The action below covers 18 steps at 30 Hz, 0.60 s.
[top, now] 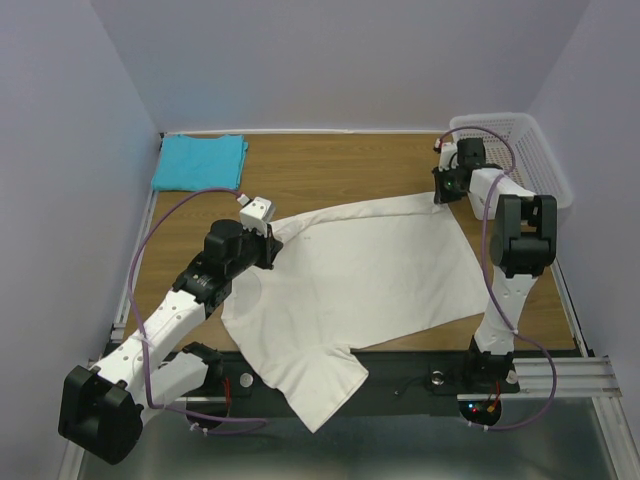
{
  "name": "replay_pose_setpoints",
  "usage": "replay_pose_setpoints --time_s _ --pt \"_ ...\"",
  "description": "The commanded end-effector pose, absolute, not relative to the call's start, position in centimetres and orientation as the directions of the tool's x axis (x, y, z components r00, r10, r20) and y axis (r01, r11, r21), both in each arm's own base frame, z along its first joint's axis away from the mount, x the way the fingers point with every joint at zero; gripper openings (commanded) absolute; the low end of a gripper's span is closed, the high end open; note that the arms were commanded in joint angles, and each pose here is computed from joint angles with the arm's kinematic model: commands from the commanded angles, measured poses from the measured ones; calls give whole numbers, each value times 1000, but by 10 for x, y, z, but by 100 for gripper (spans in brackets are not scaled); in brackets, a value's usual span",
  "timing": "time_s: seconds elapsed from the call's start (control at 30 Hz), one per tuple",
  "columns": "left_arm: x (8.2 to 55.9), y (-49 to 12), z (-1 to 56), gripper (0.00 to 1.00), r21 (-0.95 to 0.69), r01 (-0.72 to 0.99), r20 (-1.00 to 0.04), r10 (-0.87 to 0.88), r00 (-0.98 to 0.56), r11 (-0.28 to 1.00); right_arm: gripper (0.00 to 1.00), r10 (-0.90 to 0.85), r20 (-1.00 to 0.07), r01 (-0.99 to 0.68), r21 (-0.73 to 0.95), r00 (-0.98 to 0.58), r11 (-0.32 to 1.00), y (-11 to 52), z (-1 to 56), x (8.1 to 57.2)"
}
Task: Fold and stack the t-shirts
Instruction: Fold the tshirt
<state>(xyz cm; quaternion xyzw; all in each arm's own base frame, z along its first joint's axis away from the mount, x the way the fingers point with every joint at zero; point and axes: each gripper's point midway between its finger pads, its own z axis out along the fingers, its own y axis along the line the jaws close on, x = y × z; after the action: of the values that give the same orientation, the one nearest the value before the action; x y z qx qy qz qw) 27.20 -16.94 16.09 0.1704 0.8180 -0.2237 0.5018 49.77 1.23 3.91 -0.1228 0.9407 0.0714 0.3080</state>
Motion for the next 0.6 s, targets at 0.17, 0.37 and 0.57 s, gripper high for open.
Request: replay_pose_setpoints --time_s 0.17,0.37,0.57 --pt "273 -174 183 0 -230 502 -914 -7 -406 834 1 -243 -704 -274 -70 -668 959 0 99 501" --pt "266 -171 174 0 -290 458 -884 -52 -465 840 5 -266 -726 -302 -84 -635 950 3 111 490" --pt "262 -170 166 0 -323 424 -857 -72 -510 846 8 -266 -720 -321 -63 -641 945 8 104 485"
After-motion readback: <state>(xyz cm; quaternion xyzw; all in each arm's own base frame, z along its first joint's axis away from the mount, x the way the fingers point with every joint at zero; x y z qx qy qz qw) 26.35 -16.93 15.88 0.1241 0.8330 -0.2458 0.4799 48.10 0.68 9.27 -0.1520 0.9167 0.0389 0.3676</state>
